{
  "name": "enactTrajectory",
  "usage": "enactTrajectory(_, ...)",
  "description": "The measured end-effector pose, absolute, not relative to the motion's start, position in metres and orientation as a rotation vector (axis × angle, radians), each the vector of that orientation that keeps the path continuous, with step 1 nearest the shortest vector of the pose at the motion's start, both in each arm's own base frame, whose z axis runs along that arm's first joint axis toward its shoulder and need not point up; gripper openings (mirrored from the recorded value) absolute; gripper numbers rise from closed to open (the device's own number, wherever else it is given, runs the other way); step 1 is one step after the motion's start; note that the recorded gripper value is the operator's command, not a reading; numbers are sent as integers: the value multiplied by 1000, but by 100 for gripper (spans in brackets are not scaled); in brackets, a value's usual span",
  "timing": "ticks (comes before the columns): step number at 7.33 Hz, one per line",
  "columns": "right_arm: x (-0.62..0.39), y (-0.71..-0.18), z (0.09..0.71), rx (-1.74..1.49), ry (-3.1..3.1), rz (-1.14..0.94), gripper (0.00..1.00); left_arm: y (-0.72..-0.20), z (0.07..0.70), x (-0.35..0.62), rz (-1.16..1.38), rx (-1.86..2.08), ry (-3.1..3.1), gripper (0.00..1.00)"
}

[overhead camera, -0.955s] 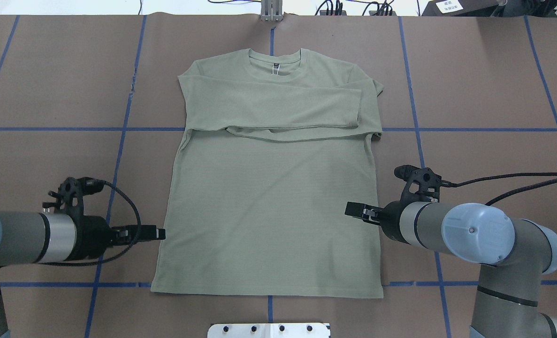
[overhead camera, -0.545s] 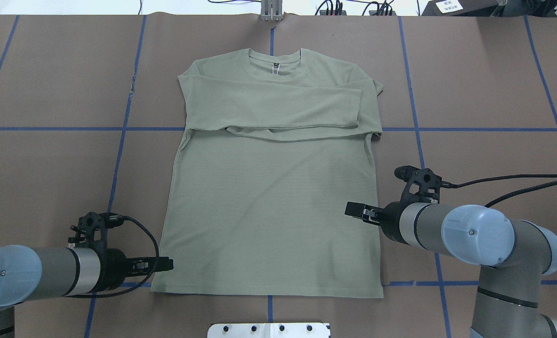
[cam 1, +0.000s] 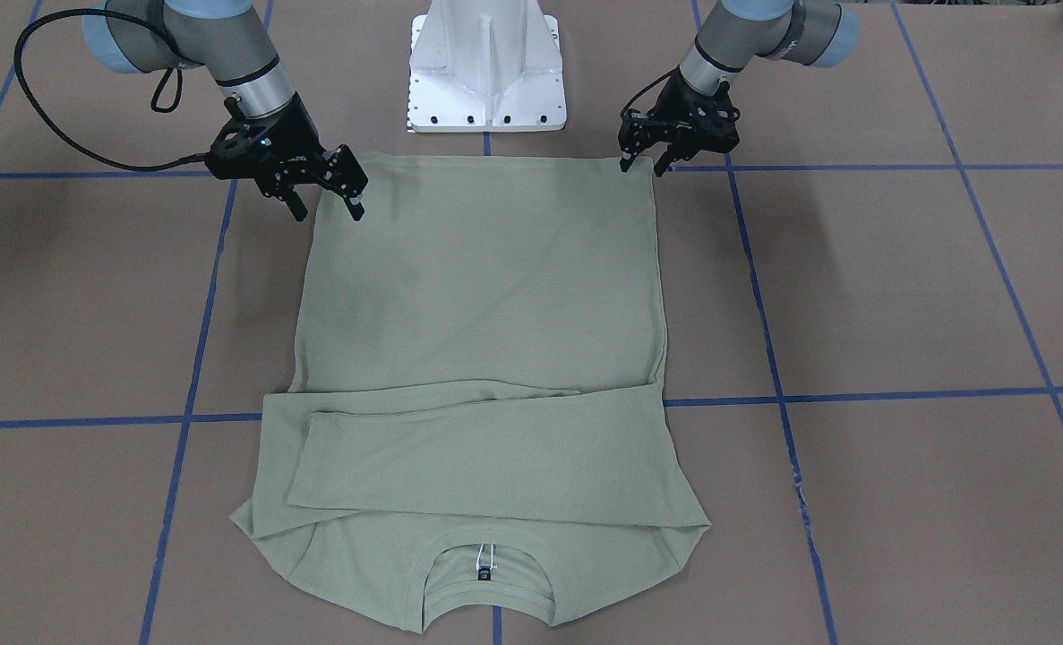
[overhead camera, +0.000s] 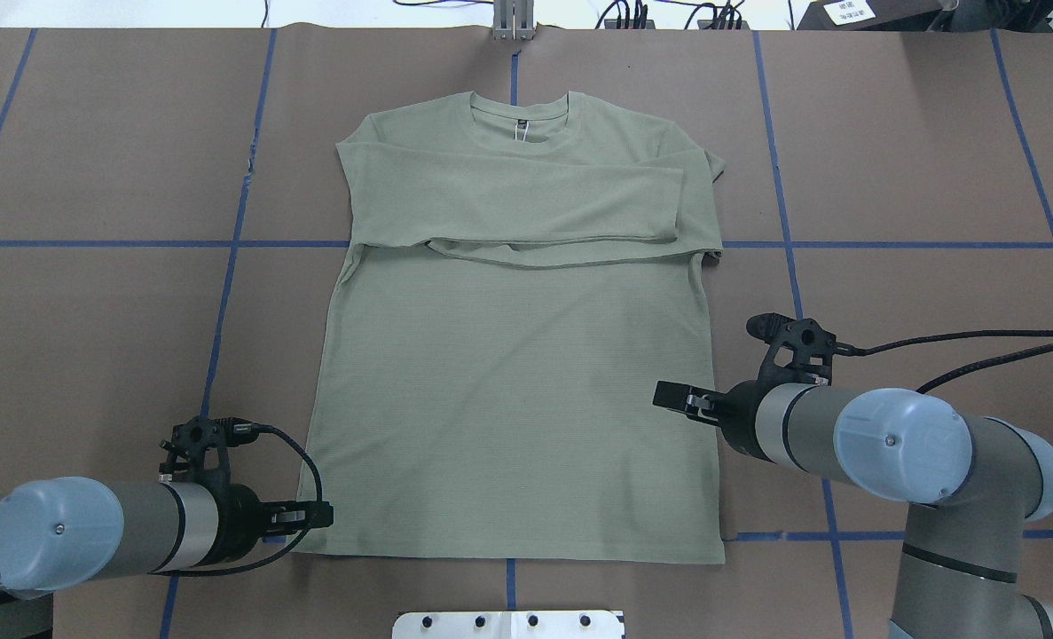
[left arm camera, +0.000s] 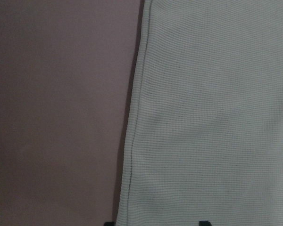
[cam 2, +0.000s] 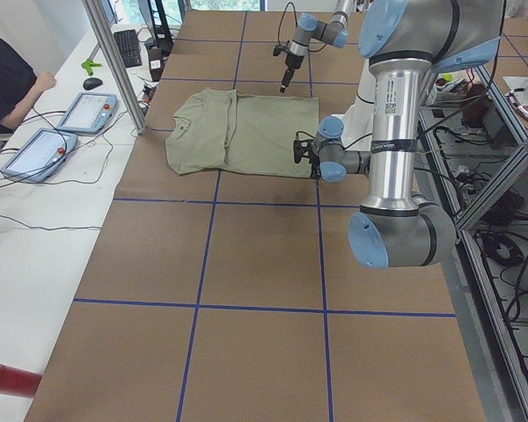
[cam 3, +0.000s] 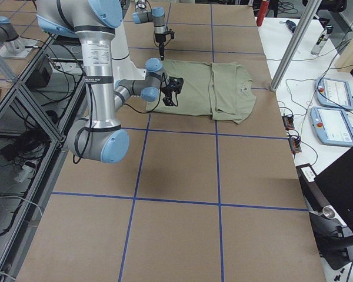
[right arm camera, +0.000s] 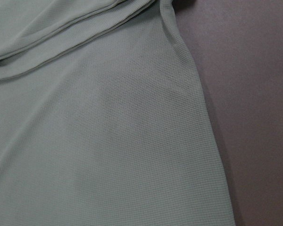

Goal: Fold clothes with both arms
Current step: 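Lower the left gripper onto the hem corner nearest it and grasp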

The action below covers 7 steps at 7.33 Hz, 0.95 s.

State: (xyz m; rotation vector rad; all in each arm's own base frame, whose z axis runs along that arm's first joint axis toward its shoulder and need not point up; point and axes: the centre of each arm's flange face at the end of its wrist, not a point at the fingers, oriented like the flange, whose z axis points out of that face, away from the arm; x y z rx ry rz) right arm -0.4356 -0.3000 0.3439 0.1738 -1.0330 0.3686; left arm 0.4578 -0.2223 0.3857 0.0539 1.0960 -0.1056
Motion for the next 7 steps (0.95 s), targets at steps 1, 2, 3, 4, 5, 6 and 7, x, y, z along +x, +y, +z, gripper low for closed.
enactTrajectory(1, -436, -300, 344, 174, -1032, 368, 100, -220, 391, 462, -100, 48, 1083, 67)
enactTrajectory(2, -436, -300, 345, 174, -1031, 368, 100, -218, 396, 465, -97, 45, 1073, 67)
enactTrajectory(3, -436, -300, 345, 174, -1031, 369, 100, -218, 397, 466, -96, 43, 1072, 62)
enactTrajectory(4, -436, -300, 345, 174, -1030, 369, 100, -217, 396, 466, -95, 42, 1072, 61)
enactTrajectory(5, -436, -300, 345, 174, -1030, 369, 100, -216, 393, 465, -92, 40, 1080, 61)
enactTrajectory(6, -436, -300, 345, 174, -1031, 369, 100, -216, 389, 463, -91, 41, 1088, 61)
enactTrajectory(7, -436, -300, 345, 174, -1031, 369, 100, -216, 387, 462, -91, 40, 1091, 61)
